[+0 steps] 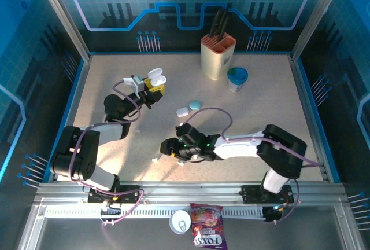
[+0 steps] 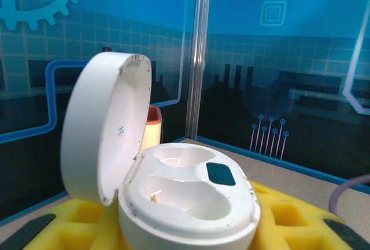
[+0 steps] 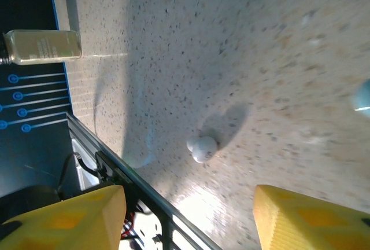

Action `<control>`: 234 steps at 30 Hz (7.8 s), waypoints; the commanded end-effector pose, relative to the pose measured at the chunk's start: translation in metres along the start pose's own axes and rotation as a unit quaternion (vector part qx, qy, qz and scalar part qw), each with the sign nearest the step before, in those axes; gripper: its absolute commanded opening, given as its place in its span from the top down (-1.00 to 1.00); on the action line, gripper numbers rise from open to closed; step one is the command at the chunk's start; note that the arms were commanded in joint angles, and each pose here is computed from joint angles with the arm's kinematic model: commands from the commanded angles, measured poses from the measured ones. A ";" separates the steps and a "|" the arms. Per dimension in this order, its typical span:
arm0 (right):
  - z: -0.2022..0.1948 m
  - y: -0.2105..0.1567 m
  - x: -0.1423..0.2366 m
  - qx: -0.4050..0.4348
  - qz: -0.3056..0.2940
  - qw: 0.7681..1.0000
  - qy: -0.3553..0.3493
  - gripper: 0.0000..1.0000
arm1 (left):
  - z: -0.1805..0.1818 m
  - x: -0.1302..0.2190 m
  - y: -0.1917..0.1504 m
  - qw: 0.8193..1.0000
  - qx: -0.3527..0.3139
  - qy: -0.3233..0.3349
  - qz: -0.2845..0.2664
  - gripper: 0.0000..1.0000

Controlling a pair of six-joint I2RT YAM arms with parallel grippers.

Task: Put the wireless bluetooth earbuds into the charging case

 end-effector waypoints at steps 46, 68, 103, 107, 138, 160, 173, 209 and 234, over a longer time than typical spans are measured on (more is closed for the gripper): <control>-0.010 -0.007 -0.075 -0.084 0.002 0.996 -0.024 0.49 | -0.009 0.010 0.015 0.998 -0.054 -0.002 -0.019 0.25; -0.029 0.029 -0.002 0.008 -0.062 0.991 -0.122 0.59 | -0.009 0.014 0.003 0.999 -0.051 -0.001 -0.006 0.25; -0.072 0.092 0.198 0.024 -0.110 0.965 -0.238 0.60 | -0.079 -0.040 -0.135 0.986 -0.071 -0.077 0.127 0.28; -0.069 0.094 0.210 0.047 -0.103 0.957 -0.266 0.60 | -0.081 -0.045 -0.143 0.985 -0.072 -0.078 0.133 0.28; -0.034 0.108 0.204 0.110 -0.102 0.945 -0.291 0.60 | -0.113 -0.067 -0.188 0.973 -0.084 -0.124 0.173 0.29; -0.026 0.121 0.168 0.100 -0.092 0.960 -0.243 0.62 | -0.126 -0.071 -0.182 0.976 -0.066 -0.137 0.153 0.29; -0.041 0.117 0.158 0.087 -0.084 0.961 -0.248 0.62 | -0.131 -0.072 -0.179 0.976 -0.068 -0.142 0.148 0.29; -0.026 0.107 0.221 0.142 -0.207 0.953 -0.171 -0.24 | -0.121 -0.069 -0.166 0.983 -0.054 -0.118 0.133 0.29; -0.032 0.128 0.112 0.200 -0.121 0.971 -0.051 -0.27 | -0.037 -0.037 -0.002 0.999 -0.042 -0.007 0.021 0.29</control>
Point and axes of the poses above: each hand's point on the last joint's axis, 136 mm out from that joint toward the fingers, its own x axis back along the fingers, its own z axis along the line the jaws close on, y = z × x, the point moved 2 cm from there along x, back along the fingers, and after that the axes turned 7 degrees about x, right-handed, at the moved point
